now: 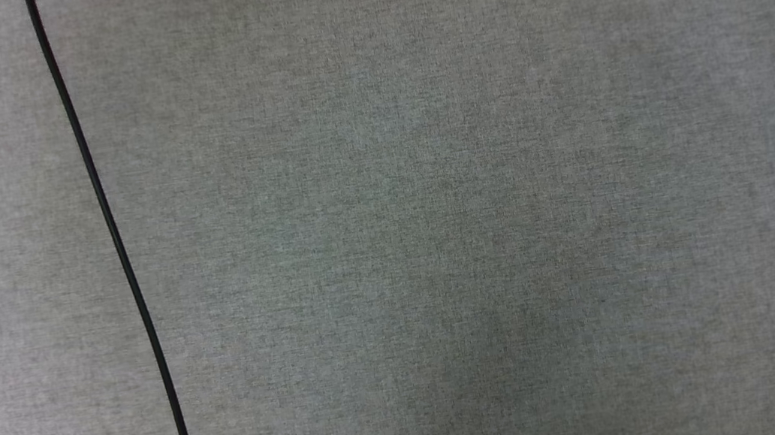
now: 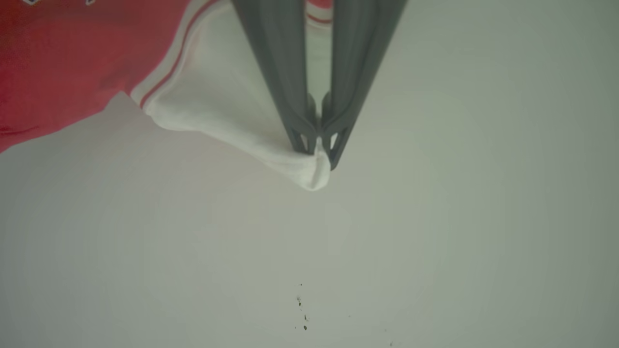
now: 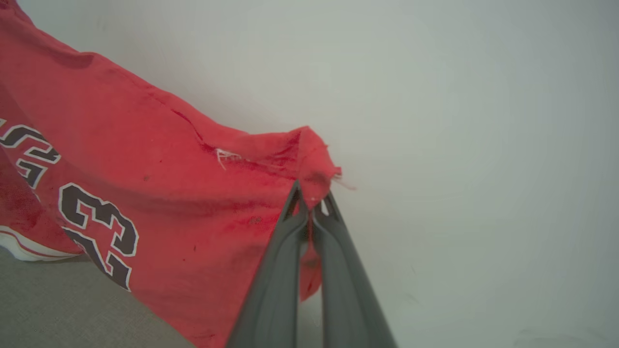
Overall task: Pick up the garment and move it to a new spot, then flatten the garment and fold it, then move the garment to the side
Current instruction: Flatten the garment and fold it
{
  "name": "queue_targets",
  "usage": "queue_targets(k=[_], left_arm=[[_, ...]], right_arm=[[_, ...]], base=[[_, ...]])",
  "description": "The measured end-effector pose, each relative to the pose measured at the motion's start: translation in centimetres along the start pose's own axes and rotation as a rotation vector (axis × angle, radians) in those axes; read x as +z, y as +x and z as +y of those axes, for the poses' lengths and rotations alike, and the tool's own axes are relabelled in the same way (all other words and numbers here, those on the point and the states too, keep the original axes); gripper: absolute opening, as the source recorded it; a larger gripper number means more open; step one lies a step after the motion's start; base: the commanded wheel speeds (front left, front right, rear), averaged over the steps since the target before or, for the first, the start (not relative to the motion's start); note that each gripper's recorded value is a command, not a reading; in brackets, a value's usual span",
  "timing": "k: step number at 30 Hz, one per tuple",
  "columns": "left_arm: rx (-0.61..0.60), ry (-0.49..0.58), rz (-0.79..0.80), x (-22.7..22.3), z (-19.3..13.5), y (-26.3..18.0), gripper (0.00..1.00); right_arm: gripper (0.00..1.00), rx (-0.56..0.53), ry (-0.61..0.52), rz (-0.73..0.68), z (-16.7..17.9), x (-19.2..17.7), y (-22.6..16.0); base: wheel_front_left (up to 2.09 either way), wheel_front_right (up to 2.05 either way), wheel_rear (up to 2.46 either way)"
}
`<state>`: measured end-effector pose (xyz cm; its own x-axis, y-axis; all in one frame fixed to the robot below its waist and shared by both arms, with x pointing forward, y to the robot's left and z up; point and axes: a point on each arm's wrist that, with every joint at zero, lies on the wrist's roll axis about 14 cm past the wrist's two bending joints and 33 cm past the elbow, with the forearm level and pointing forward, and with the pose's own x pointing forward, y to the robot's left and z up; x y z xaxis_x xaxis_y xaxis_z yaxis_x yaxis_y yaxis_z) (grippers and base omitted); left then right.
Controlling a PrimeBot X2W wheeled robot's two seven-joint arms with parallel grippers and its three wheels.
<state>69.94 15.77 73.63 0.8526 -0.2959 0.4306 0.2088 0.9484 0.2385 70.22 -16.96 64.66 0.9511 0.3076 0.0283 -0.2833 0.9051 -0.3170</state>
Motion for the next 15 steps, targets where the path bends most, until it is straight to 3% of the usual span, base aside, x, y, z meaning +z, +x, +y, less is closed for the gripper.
queue_targets(k=[4, 15], left_arm=[[-0.005, -0.045, 0.108, -4.6, -0.6, -3.9, 0.00], [0.062, -0.138, 0.301, -9.8, -2.1, -16.2, 0.00]], right_arm=[[0.00, 0.078, 0.044, 0.084, 3.3, -4.7, -1.9], [0.00, 0.154, 0.163, 0.190, 7.2, -10.0, -9.1]], base=[[0.00, 0.00, 0.00], [0.00, 0.00, 0.00]])
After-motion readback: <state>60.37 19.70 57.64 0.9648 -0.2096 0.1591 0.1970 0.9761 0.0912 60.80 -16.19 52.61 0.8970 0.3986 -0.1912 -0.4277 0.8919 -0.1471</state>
